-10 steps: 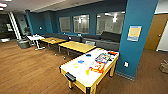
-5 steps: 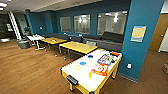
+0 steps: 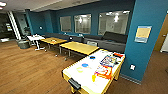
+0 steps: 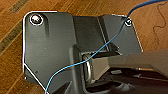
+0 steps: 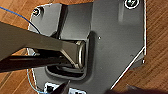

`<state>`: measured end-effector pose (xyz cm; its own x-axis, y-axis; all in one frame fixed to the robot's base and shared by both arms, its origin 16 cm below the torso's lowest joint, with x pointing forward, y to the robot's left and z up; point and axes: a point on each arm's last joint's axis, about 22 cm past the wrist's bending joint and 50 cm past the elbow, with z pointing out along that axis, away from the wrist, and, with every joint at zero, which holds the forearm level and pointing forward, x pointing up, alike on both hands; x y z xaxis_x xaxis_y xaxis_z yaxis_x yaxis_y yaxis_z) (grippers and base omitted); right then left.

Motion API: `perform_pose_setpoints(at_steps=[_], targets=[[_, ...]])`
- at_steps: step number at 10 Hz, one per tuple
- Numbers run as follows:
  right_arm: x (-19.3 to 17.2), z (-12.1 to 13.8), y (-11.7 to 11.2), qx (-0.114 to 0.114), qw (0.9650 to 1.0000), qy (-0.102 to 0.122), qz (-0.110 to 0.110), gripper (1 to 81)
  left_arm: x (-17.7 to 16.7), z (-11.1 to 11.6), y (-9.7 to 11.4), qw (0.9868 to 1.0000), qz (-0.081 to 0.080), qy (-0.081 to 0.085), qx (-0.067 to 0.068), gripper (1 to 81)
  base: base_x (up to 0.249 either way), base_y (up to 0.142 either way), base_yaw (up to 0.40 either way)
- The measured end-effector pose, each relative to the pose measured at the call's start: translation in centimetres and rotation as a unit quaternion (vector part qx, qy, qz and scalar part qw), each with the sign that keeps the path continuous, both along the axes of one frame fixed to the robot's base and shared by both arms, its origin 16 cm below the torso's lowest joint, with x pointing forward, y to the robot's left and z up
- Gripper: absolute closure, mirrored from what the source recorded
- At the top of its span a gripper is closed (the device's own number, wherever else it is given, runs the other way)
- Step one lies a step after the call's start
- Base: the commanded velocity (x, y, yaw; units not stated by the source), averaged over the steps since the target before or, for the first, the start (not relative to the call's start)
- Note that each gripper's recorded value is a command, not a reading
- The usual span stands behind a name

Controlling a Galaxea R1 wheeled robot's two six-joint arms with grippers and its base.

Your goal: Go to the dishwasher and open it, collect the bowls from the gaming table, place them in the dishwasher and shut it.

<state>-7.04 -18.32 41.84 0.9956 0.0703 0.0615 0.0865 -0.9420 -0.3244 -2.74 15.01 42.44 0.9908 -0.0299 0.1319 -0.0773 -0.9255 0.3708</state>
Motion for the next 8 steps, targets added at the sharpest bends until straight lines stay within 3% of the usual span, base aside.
perform_pose_setpoints(at_steps=[8], targets=[[0.52, 0.05, 0.53, 0.003, 1.0, -0.003, 0.0, 1.0, 0.03, 0.0, 0.07, 1.0, 0.0, 0.0, 0.0, 1.0, 0.14, 0.106, 0.0]])
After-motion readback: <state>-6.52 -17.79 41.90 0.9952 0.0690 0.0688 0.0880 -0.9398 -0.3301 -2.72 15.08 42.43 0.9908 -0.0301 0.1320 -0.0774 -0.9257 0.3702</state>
